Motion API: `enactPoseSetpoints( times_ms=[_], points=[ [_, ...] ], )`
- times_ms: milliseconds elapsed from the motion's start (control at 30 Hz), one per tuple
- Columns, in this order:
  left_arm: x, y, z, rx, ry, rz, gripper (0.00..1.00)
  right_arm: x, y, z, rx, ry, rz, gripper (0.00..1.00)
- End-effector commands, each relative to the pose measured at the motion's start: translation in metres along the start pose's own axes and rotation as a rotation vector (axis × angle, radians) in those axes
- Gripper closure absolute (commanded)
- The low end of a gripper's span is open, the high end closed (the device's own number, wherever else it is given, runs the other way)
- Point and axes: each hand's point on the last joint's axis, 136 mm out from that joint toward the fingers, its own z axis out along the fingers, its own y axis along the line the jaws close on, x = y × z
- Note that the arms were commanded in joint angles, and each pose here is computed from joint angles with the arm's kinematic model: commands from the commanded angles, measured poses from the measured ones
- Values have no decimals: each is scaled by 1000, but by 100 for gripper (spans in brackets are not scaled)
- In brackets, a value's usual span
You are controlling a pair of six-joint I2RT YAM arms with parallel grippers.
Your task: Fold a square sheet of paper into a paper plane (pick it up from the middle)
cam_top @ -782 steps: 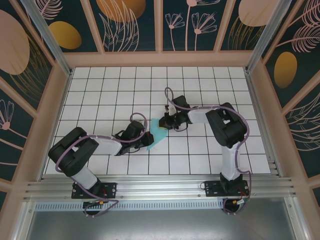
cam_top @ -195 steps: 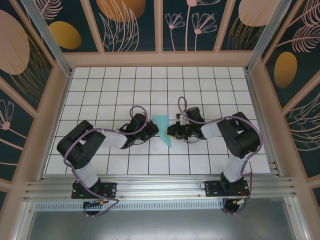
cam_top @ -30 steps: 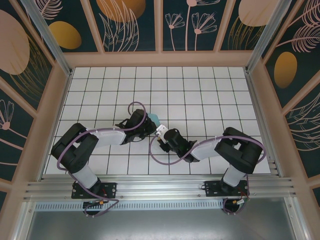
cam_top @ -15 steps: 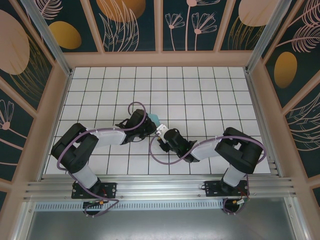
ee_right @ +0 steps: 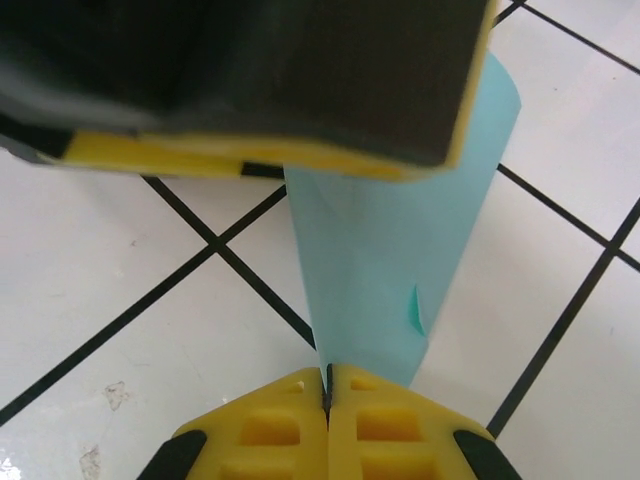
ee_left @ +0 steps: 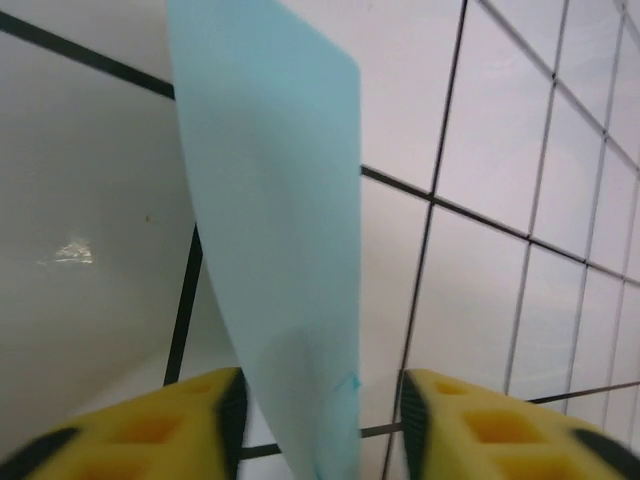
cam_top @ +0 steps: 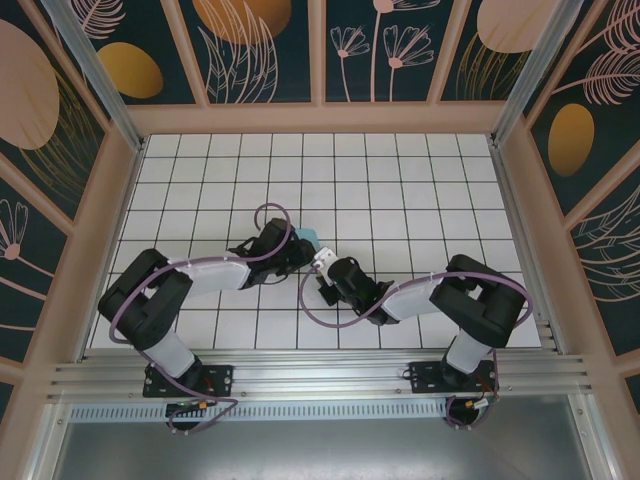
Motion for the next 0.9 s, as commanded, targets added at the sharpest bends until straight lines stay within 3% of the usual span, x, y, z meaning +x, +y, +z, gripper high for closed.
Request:
enactPoseSetpoints(
  times_ms=[0, 133, 333, 867],
  points=[
    [-22, -14, -28, 28, -108, 22, 47, -9, 10, -1, -79, -33, 98, 100],
    [-34, -14, -50, 35, -190, 27, 40, -14, 16, -2, -161, -50, 205, 100],
    [-32, -11, -62, 71, -218, 16, 40, -17, 18, -4, -269, -57, 373, 100],
    [-18, -10, -49, 120, -153, -17, 43, 8, 8, 0, -291, 29, 599, 100]
  ],
)
